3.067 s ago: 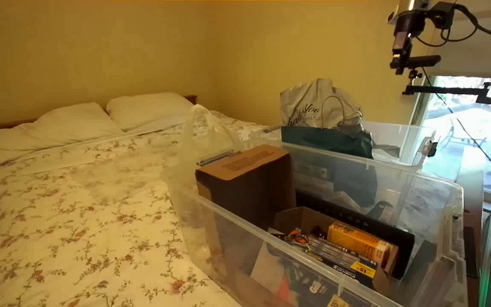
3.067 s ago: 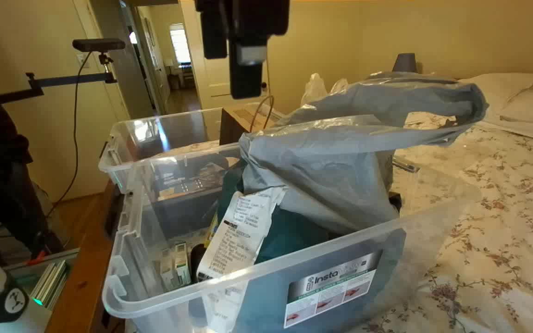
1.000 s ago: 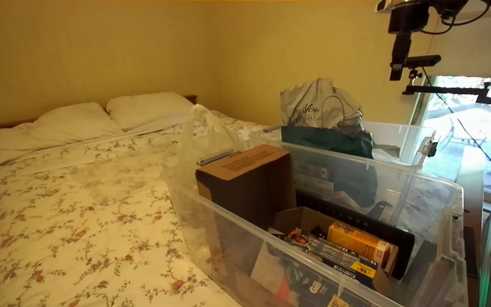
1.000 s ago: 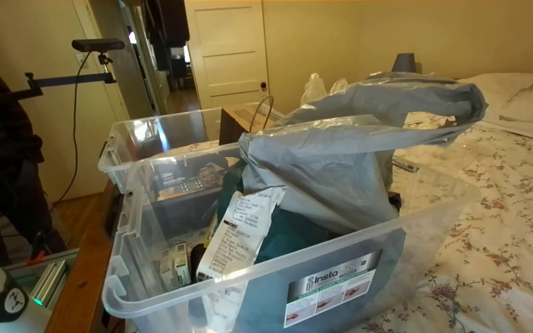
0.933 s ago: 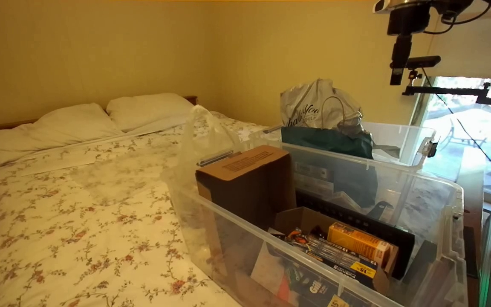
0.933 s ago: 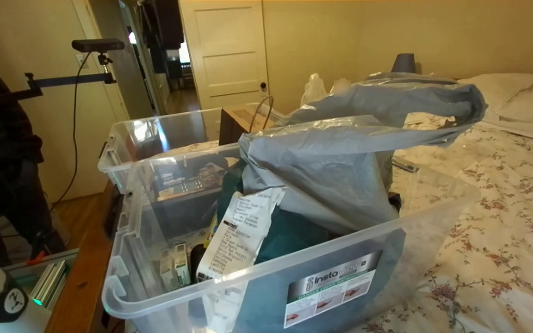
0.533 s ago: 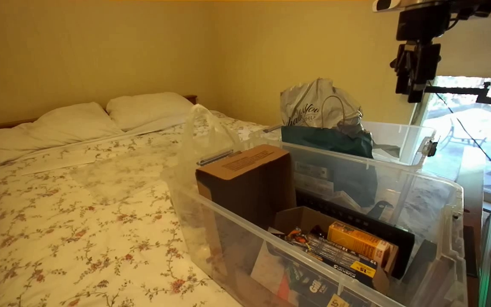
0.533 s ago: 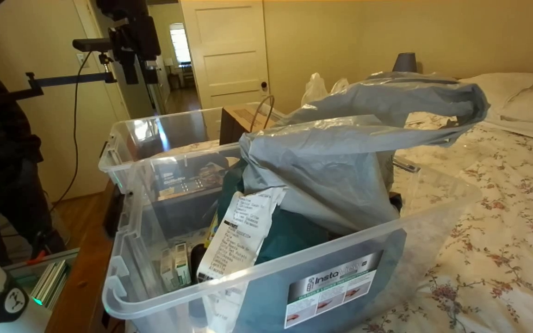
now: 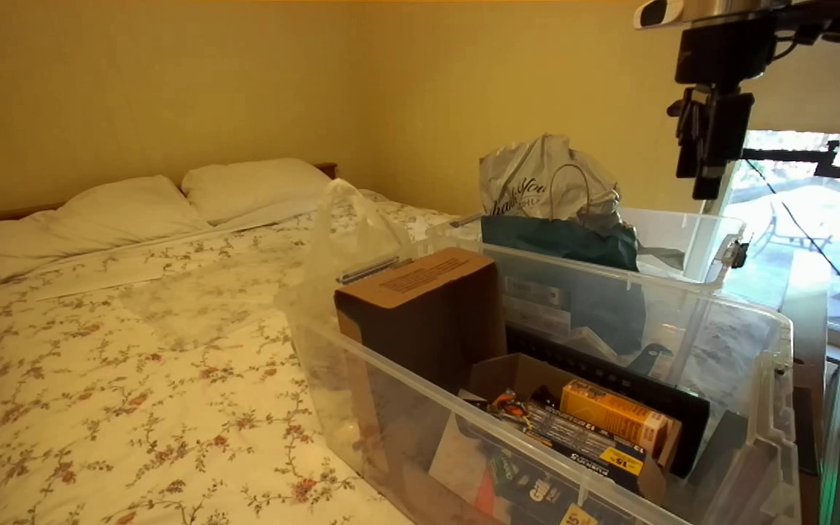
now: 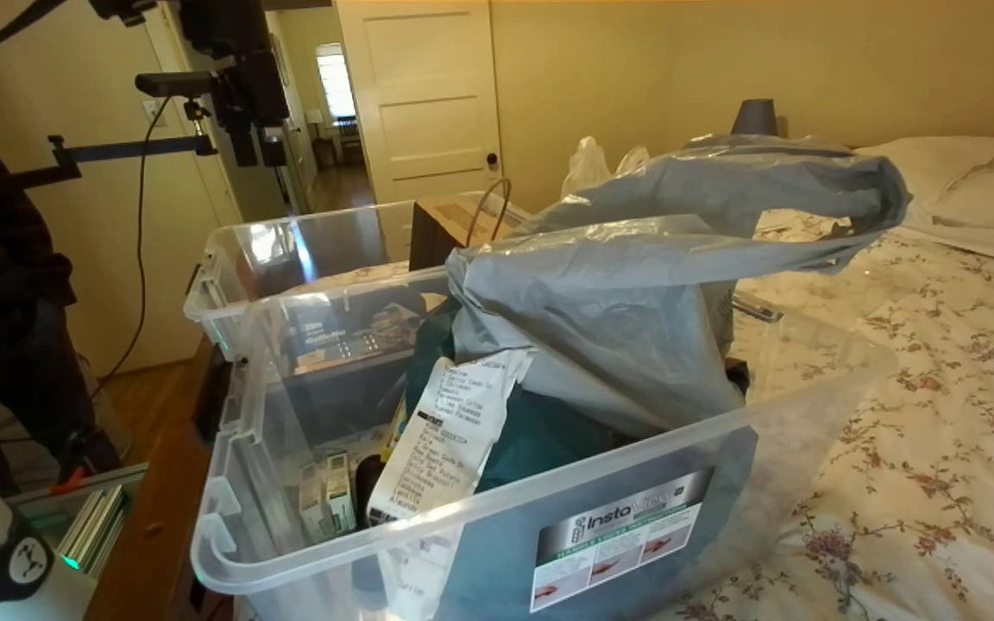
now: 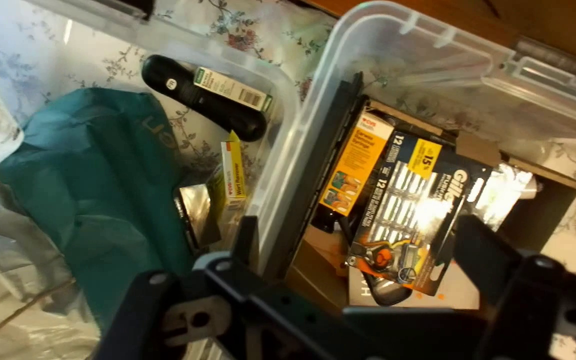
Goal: Move one black pack from the container on the left to the container on the right.
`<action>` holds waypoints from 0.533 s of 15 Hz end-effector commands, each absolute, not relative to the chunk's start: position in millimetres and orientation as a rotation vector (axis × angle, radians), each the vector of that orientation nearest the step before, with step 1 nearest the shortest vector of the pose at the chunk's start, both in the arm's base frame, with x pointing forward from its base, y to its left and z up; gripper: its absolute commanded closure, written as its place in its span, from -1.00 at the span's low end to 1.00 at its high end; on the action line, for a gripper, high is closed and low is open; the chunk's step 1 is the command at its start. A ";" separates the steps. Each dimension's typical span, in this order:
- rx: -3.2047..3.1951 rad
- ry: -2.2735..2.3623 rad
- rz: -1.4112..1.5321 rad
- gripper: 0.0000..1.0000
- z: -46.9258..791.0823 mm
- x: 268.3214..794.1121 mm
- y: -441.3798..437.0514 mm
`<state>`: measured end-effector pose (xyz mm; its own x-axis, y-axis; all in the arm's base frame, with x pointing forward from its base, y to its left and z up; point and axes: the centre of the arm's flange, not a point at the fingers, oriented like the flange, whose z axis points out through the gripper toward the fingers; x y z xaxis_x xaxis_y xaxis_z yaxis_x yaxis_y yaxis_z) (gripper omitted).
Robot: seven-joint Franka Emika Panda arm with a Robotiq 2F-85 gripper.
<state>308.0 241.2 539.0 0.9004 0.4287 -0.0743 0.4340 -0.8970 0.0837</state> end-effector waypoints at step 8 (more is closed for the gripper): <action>3.061 0.414 -0.048 -1.00 453.0 342.5 384.0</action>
